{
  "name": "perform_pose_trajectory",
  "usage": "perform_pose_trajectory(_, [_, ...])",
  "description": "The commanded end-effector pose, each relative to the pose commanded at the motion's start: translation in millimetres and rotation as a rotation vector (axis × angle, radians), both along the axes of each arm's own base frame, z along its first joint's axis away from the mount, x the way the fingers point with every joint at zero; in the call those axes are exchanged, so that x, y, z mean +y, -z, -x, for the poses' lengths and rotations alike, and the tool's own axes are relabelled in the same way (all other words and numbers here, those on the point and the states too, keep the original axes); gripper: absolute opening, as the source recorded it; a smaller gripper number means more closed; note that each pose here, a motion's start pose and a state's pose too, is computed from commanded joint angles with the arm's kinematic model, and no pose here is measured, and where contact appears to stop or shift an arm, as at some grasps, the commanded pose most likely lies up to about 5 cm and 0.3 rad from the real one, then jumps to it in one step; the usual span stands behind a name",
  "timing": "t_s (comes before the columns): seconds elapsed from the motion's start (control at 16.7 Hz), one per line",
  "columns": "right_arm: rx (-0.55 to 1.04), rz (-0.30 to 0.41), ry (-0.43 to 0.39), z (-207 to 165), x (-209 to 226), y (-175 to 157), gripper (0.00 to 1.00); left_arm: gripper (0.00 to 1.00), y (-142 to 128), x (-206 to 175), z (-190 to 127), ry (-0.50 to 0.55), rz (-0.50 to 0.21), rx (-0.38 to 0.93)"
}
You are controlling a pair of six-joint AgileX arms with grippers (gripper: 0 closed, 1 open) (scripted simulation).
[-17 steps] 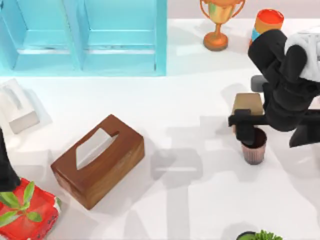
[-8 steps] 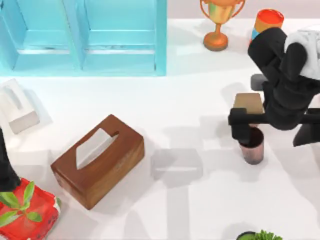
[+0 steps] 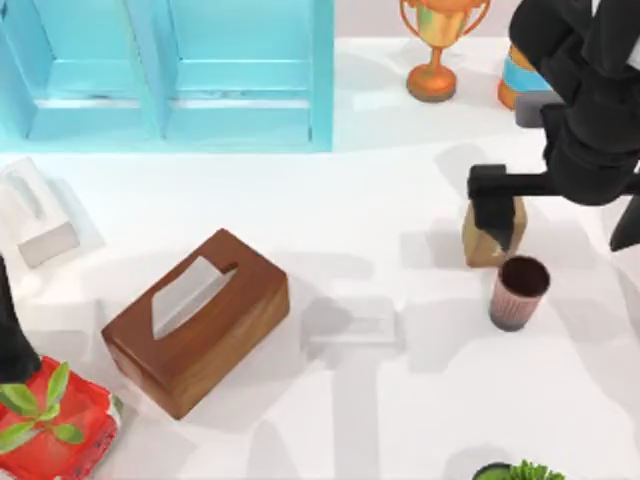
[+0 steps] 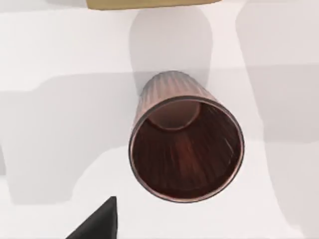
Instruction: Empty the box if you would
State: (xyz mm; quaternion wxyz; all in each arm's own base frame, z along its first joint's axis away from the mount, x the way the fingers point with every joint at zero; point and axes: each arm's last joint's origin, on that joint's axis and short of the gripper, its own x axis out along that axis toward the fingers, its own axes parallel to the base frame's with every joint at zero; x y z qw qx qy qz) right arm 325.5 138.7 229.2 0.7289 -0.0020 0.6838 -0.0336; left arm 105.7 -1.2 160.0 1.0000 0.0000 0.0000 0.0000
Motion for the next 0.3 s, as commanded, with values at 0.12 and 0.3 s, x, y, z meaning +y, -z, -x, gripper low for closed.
perform_pose_trajectory(0.12, [-0.011,-0.006,-0.001,2,-1,-19,1.00,1.00,0,0,0,0.000,0.000,0.000])
perform_pose_trajectory(0.3, [-0.021,-0.011,0.001,3,-2,-29,1.00,1.00,0,0,0,0.000,0.000,0.000])
